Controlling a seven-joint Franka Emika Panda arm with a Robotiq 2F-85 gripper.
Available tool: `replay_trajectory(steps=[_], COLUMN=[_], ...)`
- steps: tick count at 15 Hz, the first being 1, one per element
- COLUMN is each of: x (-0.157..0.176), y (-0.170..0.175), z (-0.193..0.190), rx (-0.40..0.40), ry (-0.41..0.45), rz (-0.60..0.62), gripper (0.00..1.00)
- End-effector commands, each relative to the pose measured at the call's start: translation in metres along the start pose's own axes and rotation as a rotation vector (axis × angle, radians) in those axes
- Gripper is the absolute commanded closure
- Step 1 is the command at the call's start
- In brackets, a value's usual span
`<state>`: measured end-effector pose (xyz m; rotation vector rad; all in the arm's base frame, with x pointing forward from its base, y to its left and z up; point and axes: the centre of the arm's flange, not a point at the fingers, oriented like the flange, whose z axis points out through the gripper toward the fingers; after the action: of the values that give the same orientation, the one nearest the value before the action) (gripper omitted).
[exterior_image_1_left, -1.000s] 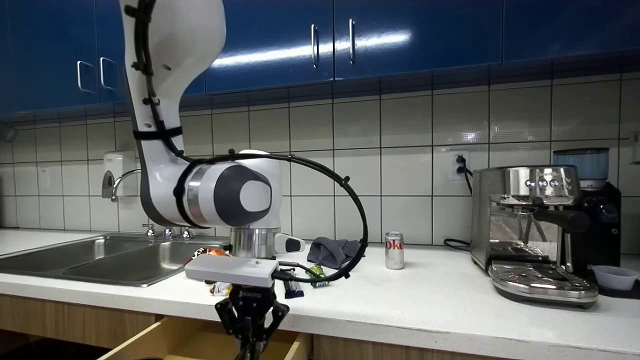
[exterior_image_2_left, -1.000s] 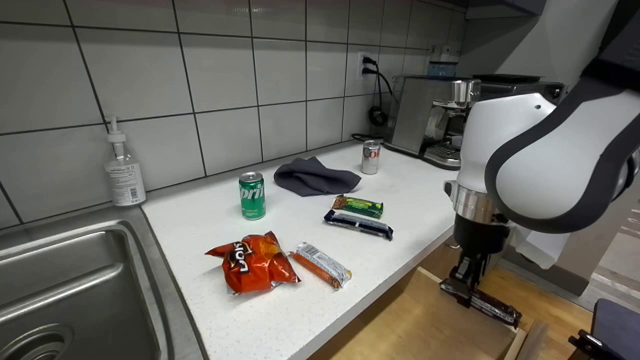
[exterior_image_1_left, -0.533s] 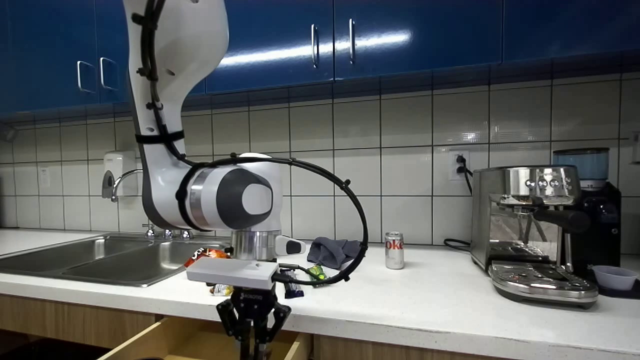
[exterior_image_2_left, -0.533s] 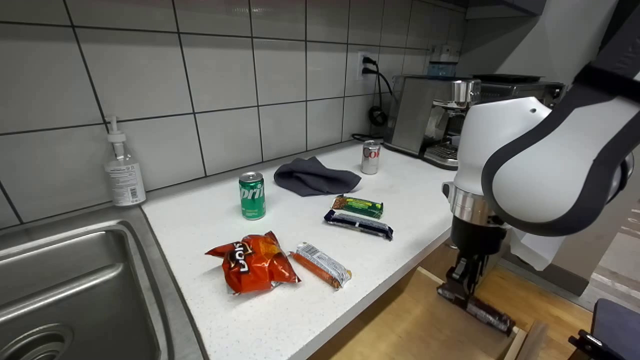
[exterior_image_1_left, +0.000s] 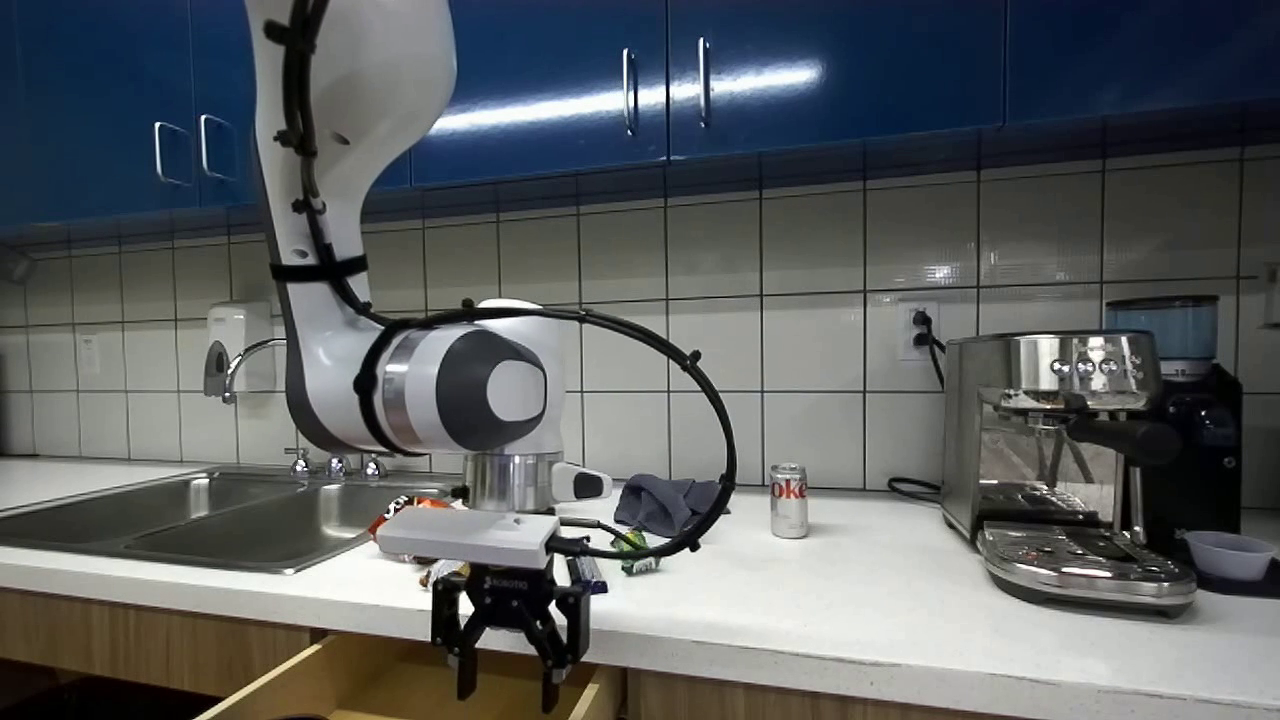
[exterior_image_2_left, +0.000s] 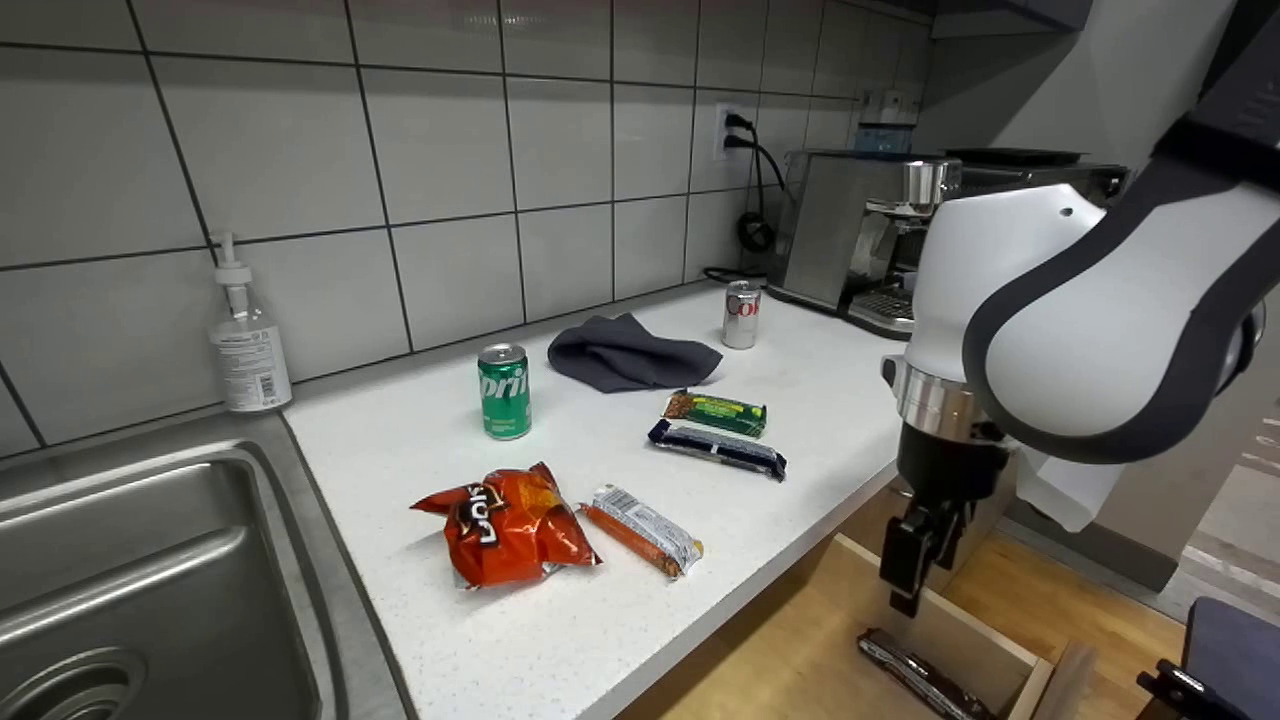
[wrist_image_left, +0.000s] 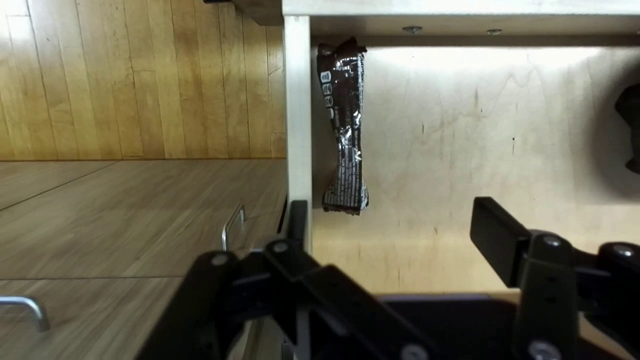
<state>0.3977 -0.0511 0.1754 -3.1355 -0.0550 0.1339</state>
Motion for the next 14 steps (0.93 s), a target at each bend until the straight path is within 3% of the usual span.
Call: replay_trajectory(steps=[1,7,14], x=[-0.002,0.003,0.044], y=[0.000,0.000,-0.001], z=[-0.031,-0.062,-0.079], rx=[-0.002,-0.037,-0.104], ry=[0.028,0.003,0.024], rz=[-0.010,-0.097,-0.161], gripper=[0.00,0.00,0.00])
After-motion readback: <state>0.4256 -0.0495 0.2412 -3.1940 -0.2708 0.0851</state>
